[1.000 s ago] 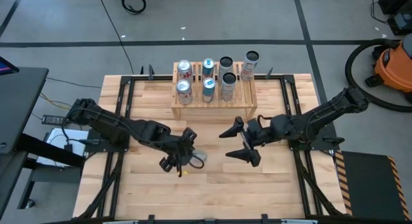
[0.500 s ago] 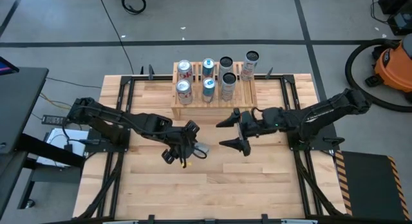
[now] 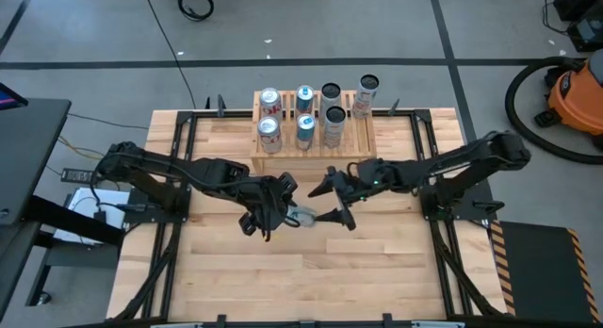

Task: Place canned beverage on shelf
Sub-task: Put the white-pink soda can aligned with the other white-pink soda can on the shelf

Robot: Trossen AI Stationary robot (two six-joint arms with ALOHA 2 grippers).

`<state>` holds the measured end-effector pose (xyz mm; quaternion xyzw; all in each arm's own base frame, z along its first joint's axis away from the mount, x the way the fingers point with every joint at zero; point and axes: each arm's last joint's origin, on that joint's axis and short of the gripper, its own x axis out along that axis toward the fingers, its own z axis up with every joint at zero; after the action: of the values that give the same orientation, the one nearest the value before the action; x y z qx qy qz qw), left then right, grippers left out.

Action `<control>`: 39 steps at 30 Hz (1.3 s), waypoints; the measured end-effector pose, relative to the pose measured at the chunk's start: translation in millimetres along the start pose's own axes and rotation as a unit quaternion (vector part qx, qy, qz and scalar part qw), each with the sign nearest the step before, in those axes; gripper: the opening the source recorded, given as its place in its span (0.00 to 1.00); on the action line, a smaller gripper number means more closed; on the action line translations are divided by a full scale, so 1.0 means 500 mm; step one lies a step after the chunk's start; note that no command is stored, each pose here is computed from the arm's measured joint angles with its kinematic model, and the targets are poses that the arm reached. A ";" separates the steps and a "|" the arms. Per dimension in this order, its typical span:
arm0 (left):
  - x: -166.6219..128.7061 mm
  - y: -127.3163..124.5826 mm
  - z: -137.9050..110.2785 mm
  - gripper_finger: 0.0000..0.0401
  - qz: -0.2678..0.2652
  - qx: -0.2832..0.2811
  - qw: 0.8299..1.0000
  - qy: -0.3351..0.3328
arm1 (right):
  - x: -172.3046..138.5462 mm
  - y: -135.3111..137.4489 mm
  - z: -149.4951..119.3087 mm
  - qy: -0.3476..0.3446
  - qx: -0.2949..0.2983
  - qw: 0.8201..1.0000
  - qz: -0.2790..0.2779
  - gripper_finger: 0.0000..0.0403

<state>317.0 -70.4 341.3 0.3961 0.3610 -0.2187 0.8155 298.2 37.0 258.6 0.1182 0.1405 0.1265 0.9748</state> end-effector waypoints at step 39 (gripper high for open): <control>0.001 0.014 -0.007 0.78 0.021 -0.027 0.999 0.004 | 0.091 -0.036 -0.031 0.012 0.036 0.999 0.017 0.63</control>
<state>320.3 -63.6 342.9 0.3826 0.3612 -0.1902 0.8289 339.5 35.8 228.1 0.1541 0.1545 0.1389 0.9660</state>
